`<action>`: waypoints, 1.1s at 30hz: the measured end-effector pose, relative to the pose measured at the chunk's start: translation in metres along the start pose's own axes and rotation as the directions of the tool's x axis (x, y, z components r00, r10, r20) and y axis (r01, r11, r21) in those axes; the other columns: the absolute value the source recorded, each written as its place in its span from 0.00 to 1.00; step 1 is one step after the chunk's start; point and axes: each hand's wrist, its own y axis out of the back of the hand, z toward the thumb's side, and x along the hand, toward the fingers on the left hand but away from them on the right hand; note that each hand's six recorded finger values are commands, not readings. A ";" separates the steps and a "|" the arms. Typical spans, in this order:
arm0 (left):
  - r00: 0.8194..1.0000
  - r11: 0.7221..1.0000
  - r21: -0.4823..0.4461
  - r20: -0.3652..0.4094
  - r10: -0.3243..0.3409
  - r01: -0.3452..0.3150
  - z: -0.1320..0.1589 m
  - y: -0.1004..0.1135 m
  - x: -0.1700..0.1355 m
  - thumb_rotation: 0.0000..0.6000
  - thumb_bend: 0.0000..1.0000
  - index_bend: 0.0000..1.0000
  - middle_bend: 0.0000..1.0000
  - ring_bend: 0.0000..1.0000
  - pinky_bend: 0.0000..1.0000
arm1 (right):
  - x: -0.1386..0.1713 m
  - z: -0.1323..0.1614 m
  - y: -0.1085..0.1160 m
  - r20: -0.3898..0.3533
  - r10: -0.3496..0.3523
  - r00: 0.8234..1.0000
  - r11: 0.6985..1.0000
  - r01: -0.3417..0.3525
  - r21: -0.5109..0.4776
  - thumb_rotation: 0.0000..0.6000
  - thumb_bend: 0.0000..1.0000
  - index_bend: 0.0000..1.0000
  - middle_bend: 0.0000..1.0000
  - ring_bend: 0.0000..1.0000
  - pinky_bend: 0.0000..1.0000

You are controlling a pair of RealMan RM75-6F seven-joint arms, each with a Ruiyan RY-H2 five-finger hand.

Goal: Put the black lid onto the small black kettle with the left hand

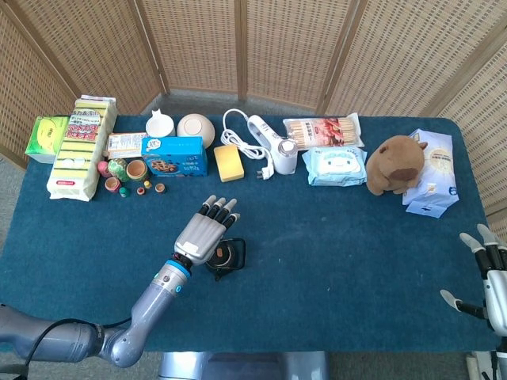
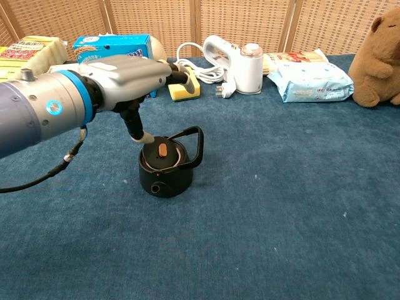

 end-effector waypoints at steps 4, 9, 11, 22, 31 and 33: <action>1.000 1.000 -0.019 0.001 -0.006 0.006 0.002 -0.005 0.005 1.00 0.22 0.14 0.00 0.00 0.03 | 0.001 0.000 0.001 0.001 -0.004 1.000 1.000 0.004 -0.003 1.00 0.01 0.14 0.00 0.00 0.00; 1.000 1.000 -0.026 0.003 -0.001 0.001 0.002 -0.008 0.007 1.00 0.22 0.14 0.00 0.00 0.03 | 0.000 -0.001 0.002 0.004 -0.006 1.000 1.000 0.006 -0.007 1.00 0.01 0.14 0.00 0.00 0.00; 1.000 1.000 -0.019 0.000 0.003 -0.003 0.000 -0.008 0.005 1.00 0.22 0.14 0.00 0.00 0.03 | 0.000 -0.001 0.002 0.004 -0.004 1.000 1.000 0.004 -0.007 1.00 0.01 0.14 0.00 0.00 0.00; 0.999 0.999 -0.022 -0.027 -0.029 0.029 -0.010 -0.018 0.006 1.00 0.22 0.14 0.00 0.00 0.03 | 0.001 -0.001 0.002 0.004 -0.006 1.000 1.000 0.006 -0.008 1.00 0.01 0.14 0.00 0.00 0.00; 0.999 0.999 -0.038 -0.033 -0.026 0.024 -0.014 -0.017 0.004 1.00 0.22 0.14 0.00 0.00 0.03 | 0.001 -0.001 0.003 0.003 -0.005 1.000 1.000 0.005 -0.008 1.00 0.01 0.14 0.00 0.00 0.00; 1.000 0.999 -0.048 -0.026 -0.010 0.009 -0.013 -0.011 0.003 1.00 0.22 0.14 0.00 0.00 0.03 | 0.000 -0.002 0.003 0.005 -0.005 1.000 1.000 0.005 -0.008 1.00 0.01 0.14 0.00 0.00 0.00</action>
